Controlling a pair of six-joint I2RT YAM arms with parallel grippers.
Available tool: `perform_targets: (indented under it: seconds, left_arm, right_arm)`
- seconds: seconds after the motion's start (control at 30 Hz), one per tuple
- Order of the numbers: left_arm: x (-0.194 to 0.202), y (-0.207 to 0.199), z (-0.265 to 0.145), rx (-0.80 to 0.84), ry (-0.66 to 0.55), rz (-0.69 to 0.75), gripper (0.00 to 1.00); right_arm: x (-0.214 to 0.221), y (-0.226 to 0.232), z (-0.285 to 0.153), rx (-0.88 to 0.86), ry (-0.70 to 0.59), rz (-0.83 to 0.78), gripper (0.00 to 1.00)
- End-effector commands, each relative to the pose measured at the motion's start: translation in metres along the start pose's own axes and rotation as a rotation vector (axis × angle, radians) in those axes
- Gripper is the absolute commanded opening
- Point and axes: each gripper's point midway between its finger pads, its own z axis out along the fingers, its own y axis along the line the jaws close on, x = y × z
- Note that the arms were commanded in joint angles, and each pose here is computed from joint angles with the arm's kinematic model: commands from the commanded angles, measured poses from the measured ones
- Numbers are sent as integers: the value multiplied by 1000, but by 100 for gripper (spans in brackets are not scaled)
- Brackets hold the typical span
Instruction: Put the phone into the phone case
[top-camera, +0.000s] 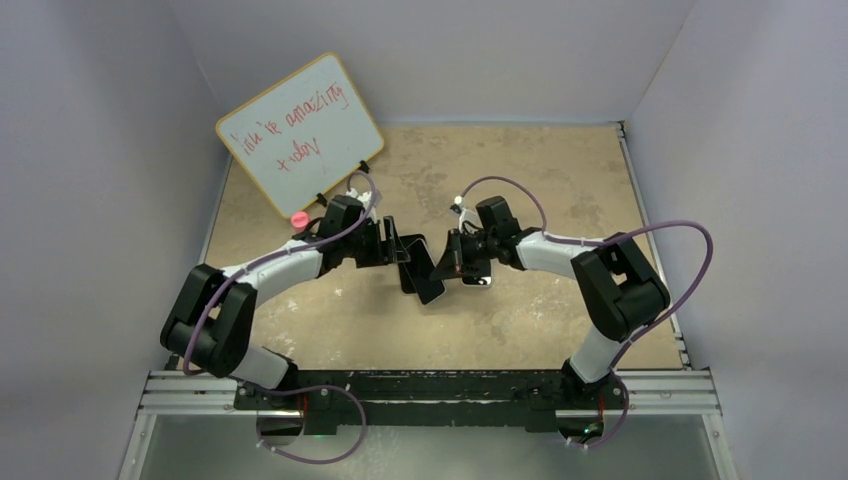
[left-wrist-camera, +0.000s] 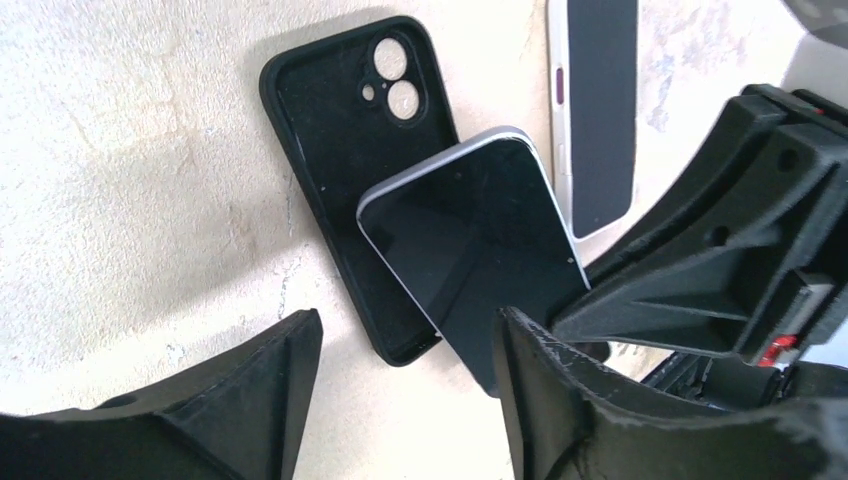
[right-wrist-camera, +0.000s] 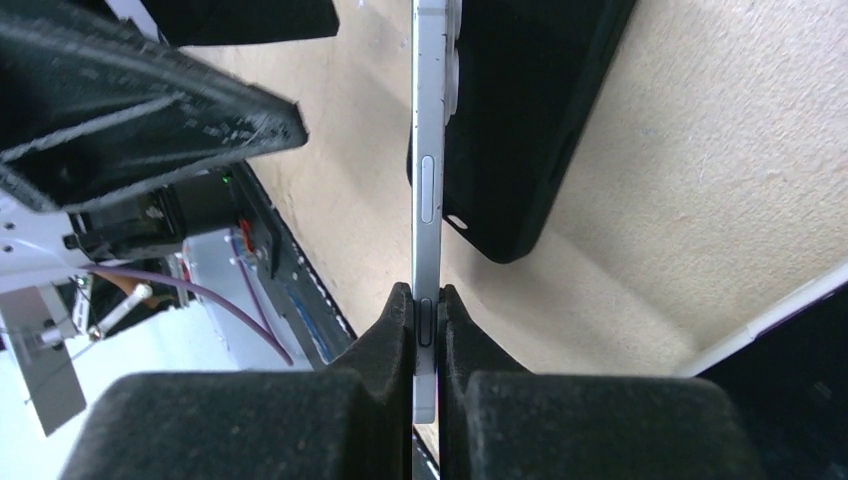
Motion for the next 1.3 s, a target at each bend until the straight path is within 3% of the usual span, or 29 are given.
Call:
perform_targets:
  seconds: [0.0,0.2,0.47,0.77,1.27]
  left_arm:
    - [-27,-14,-18,17,-87,56,68]
    - [-27,-14,-13,40,-83,95,71]
    - [-27,-8,3,48,-71,58,63]
    - [-16,10,23,21,-42,21,58]
    - [-2,-5,24,124,34,18,59]
  right_arm:
    - [-36,30,-2,-69,-96,-1,0]
    - [-58,22,8,-33,-149,38,0]
    - [-74,9,28,-42,-205,99,0]
    - [-55,-10,37,17,-173,138,0]
    - [-10,-22,21,105,-49,173,0]
